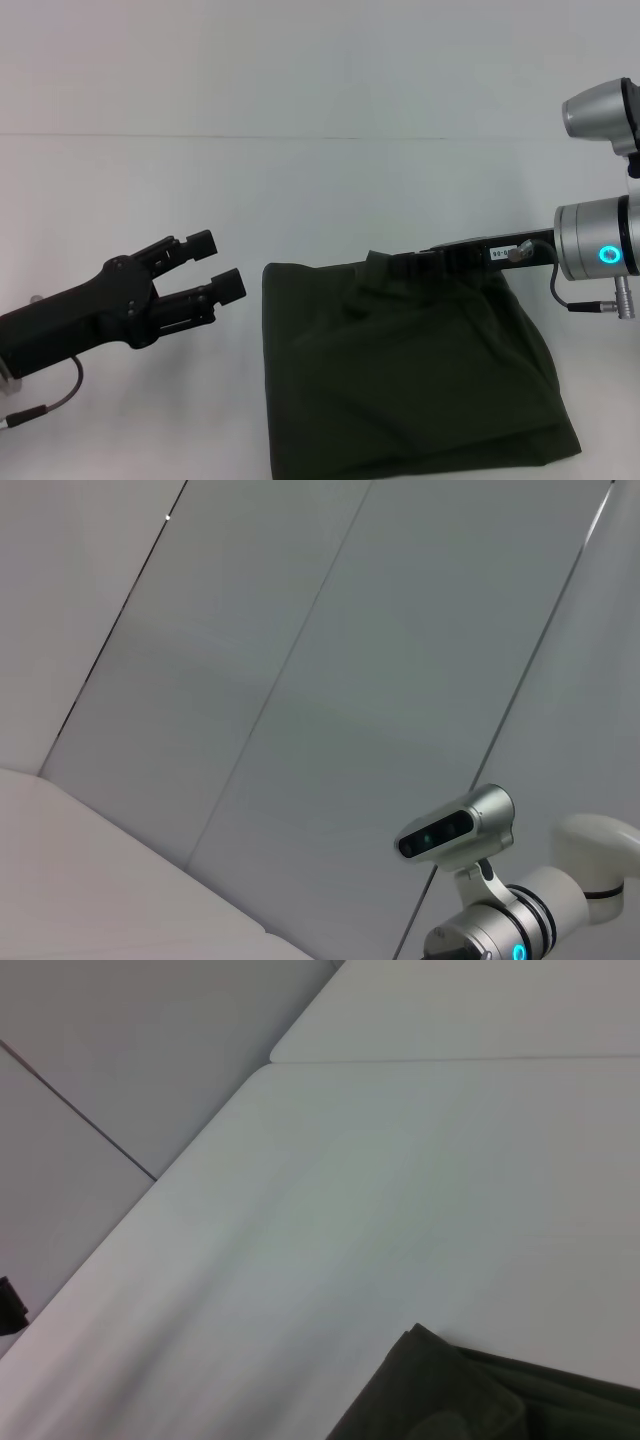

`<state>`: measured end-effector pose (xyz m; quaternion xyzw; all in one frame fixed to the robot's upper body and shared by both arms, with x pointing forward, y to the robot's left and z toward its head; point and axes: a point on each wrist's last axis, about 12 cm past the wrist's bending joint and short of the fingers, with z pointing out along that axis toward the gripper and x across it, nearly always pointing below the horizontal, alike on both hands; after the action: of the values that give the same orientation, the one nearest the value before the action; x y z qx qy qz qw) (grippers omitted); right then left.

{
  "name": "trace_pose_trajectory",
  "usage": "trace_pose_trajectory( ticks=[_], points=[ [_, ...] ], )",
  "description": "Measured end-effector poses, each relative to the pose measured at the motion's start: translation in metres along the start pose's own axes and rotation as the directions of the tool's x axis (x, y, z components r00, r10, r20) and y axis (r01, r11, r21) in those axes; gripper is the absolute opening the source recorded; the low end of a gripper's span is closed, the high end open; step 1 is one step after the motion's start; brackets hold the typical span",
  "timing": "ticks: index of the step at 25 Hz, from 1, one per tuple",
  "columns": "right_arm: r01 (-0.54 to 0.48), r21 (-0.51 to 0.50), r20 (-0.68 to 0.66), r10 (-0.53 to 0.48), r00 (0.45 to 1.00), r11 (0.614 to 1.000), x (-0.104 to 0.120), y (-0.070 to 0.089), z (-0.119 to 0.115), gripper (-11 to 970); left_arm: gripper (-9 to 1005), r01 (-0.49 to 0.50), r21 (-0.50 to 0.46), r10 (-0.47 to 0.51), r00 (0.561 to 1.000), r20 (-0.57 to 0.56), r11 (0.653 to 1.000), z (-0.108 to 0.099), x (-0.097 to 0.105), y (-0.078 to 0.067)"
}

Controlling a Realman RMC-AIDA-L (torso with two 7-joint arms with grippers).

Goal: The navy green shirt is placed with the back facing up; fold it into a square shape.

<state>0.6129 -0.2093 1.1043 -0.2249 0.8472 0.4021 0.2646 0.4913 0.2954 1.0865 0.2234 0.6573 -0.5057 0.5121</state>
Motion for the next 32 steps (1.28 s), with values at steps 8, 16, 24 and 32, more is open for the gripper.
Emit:
trace_pose_trajectory(
  ticks=[8,16,24,32],
  points=[
    [-0.041,-0.004,0.024,0.041,0.999,0.999,0.002,-0.002,-0.002,11,946,0.000,0.001,0.000,1.000,0.000,1.000,0.000,0.000,0.000],
    [-0.209,-0.033,0.183,0.211,0.960,0.977,0.025,-0.017,-0.023,24,947,0.002,0.003,-0.002,1.000,0.002,1.000,0.000,0.000,-0.001],
    [-0.334,-0.069,0.337,0.337,0.879,0.940,0.064,-0.029,-0.039,37,947,0.002,0.003,-0.002,1.000,0.002,1.000,0.000,0.000,-0.001],
    [-0.382,-0.081,0.417,0.379,0.826,0.921,0.086,-0.036,-0.041,50,946,0.004,0.007,-0.004,1.000,0.002,1.000,0.001,0.000,-0.001]
  ],
)
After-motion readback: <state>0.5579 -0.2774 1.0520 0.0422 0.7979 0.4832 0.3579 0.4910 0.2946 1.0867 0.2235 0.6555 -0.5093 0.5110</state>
